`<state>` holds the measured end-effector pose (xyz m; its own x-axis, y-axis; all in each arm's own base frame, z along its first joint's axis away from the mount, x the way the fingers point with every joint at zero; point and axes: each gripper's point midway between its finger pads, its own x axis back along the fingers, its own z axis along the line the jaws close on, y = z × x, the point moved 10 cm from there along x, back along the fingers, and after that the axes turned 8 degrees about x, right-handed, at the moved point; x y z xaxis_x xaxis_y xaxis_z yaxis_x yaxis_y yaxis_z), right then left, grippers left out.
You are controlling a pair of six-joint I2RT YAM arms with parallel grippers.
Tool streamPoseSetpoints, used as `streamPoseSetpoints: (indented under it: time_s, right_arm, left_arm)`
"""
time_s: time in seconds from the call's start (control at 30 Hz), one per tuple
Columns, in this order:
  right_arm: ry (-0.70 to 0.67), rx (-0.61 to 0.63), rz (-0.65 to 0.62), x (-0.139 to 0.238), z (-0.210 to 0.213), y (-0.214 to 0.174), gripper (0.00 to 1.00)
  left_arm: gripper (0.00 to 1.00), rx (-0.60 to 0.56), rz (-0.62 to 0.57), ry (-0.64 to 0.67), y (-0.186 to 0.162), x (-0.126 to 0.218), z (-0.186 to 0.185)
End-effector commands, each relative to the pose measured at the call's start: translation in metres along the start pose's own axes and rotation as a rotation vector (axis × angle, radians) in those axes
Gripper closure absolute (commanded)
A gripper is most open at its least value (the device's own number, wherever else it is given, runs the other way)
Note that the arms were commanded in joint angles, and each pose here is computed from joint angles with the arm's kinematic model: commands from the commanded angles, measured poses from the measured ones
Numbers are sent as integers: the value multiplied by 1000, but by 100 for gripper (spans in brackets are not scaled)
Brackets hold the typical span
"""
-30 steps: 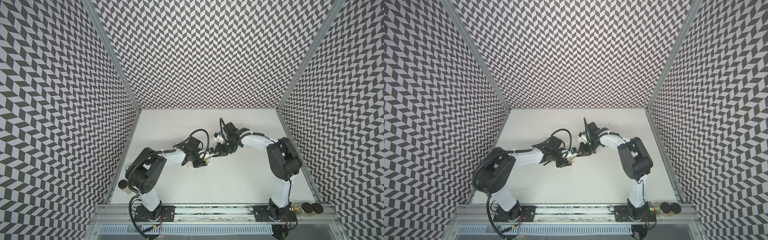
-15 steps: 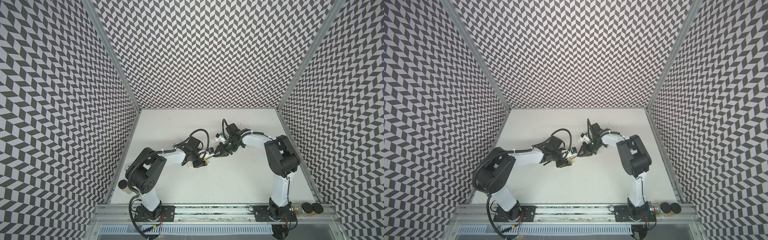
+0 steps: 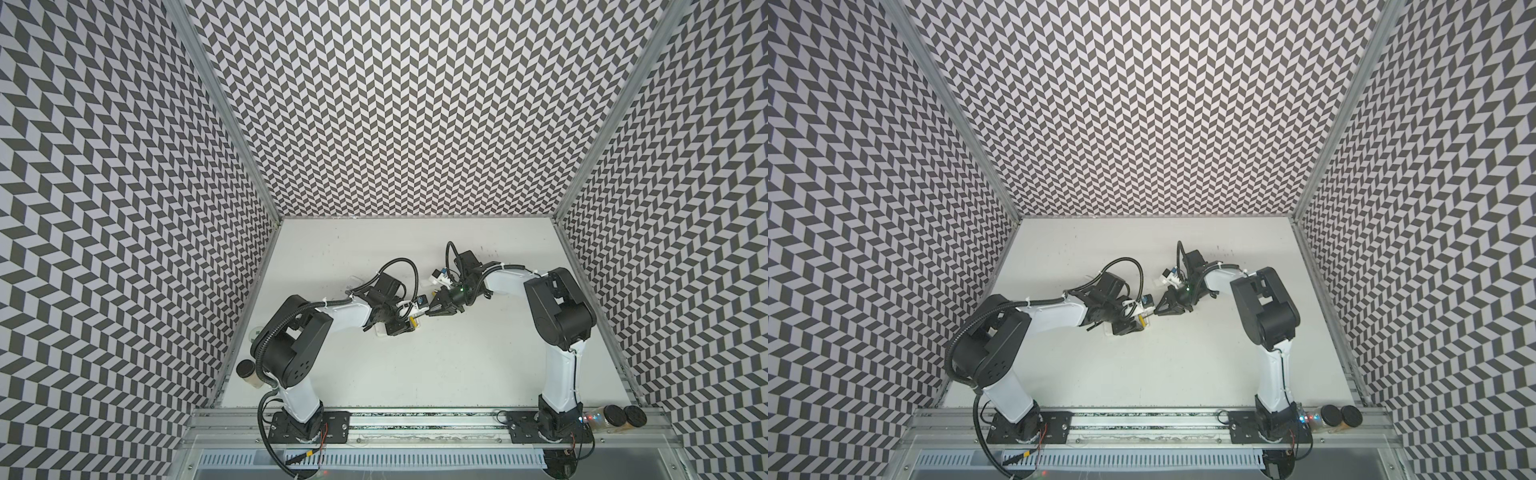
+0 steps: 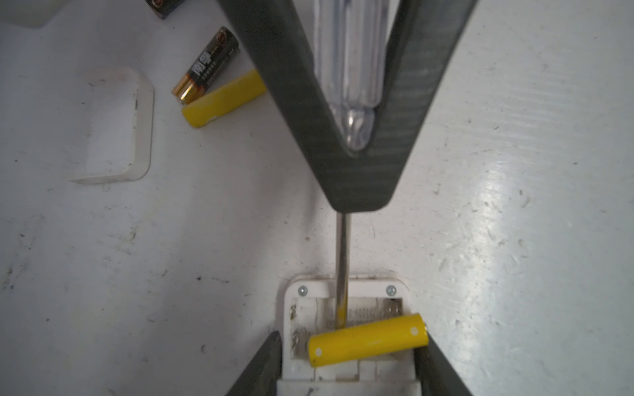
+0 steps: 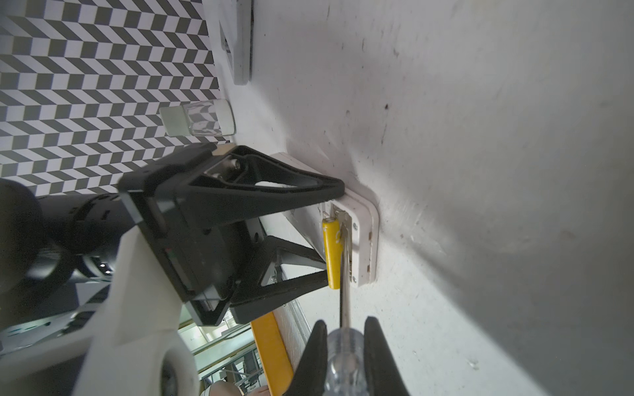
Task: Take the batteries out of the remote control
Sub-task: 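Pry the remaining yellow battery upward with the screwdriver tip in the right gripper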
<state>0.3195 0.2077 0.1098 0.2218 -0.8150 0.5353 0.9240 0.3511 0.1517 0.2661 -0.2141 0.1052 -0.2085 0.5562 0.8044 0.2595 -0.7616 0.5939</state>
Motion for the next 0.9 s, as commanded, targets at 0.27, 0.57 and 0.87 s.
streamPoseSetpoints:
  time_s: [0.27,0.57,0.87]
  right_arm:
    - [-20,15,24,-4,7,-8,100]
    - [1,15,-4,4,10,-12,100]
    - [-13,11,-11,5,6,-9,100]
  left_arm:
    - [36,-29,22,-20,17,3,-5]
    - [41,-95,67,32,14,-3,-9]
    - [56,-80,66,56,22,1,-5]
